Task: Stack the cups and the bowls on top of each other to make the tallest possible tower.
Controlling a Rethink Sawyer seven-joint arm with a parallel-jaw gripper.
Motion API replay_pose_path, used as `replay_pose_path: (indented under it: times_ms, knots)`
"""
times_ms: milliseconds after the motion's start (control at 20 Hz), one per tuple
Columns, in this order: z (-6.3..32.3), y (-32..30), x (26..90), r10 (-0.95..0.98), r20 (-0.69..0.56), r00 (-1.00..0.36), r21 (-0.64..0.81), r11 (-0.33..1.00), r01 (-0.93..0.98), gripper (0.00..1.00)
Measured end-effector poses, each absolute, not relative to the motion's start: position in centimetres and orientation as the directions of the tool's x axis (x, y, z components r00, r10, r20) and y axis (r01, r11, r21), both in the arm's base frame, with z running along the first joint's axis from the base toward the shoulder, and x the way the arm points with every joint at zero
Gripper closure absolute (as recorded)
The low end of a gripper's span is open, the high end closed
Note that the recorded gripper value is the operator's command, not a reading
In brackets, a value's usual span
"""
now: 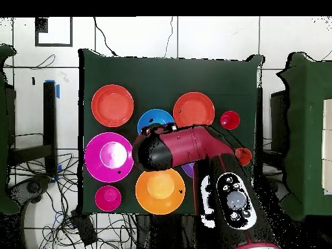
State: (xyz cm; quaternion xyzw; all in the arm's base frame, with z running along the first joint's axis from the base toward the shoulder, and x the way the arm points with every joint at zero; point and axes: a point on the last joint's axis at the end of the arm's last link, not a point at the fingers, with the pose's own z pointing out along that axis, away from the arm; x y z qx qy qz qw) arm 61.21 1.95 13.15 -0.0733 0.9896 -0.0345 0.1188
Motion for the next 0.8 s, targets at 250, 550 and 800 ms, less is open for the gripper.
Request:
replay_pose_path:
  times_ms: [250,550,800]
  knots:
    - [12.3,2.4,63.3,-0.173,-0.245,-0.954,-0.057,0.985,-0.164,0.0]
    - [11.7,2.1,65.6,-0.199,-0.22,-0.955,-0.03,0.98,-0.197,0.0]
    - [11.8,1.4,67.2,-0.243,-0.178,-0.953,-0.015,0.97,-0.244,0.0]
